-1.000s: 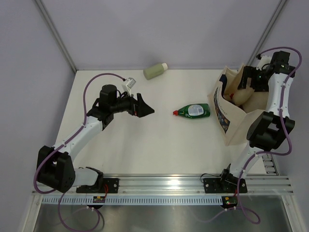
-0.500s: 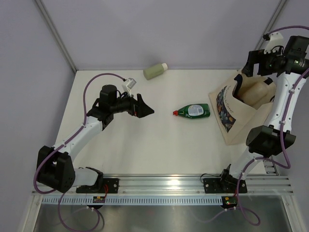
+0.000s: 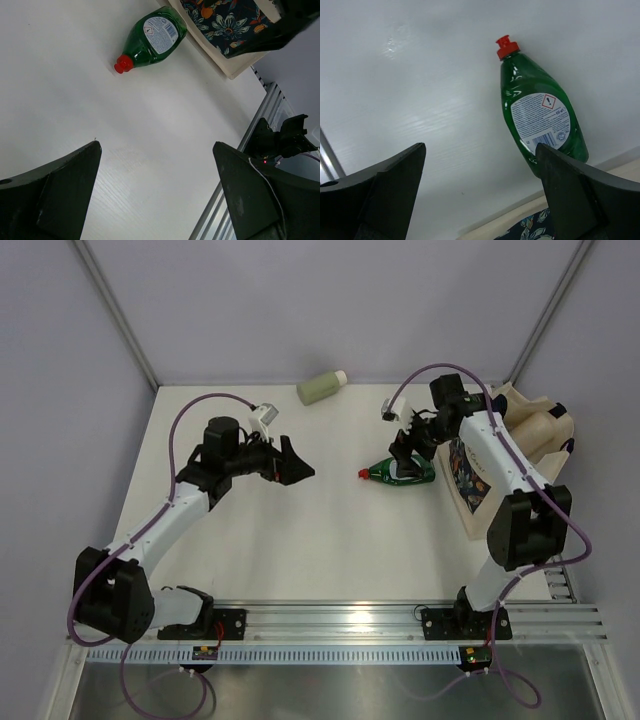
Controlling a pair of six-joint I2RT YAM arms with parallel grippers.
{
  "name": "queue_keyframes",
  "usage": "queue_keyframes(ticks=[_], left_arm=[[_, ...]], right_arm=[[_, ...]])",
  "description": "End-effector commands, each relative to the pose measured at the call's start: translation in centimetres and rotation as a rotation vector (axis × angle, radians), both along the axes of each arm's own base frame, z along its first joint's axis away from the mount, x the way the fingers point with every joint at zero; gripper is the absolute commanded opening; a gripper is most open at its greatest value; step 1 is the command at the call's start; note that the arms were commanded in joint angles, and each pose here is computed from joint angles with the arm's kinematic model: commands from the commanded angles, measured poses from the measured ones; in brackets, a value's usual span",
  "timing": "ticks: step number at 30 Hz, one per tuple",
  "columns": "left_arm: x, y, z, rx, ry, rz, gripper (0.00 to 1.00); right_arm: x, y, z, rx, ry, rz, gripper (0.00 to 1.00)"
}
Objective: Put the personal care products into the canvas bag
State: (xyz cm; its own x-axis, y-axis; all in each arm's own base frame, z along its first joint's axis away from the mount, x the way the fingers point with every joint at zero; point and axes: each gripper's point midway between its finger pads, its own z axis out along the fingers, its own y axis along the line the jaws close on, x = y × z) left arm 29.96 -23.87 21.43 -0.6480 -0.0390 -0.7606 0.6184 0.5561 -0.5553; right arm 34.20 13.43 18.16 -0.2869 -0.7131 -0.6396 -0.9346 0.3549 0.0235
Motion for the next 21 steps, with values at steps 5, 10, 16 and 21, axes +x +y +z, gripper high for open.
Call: queue_keyframes(ticks=[5,10,16,21], left_arm=[[-0.2,1.6,1.8,0.001,-0.080,0.055,0.99],[-0.1,2.0,1.9,0.013,-0.075,0.068,0.99],[-0.6,2.7,1.6,0.025,-0.077,0.091,0.99],[-1.1,3.1,1.6,0.025,-0.077,0.104,0.99]], right_arm=[[7.4,-0.9,-5.1,-0.224,-0.144,-0.035,1.00],[8.6,0.2,-8.2,-0.342,-0.143,0.125,0.99],[9.0,-0.4,-12.0,-0.469,-0.094,0.233,1.00],[6.6,-1.4,-14.3,-0.512,0.031,0.305,0.99]])
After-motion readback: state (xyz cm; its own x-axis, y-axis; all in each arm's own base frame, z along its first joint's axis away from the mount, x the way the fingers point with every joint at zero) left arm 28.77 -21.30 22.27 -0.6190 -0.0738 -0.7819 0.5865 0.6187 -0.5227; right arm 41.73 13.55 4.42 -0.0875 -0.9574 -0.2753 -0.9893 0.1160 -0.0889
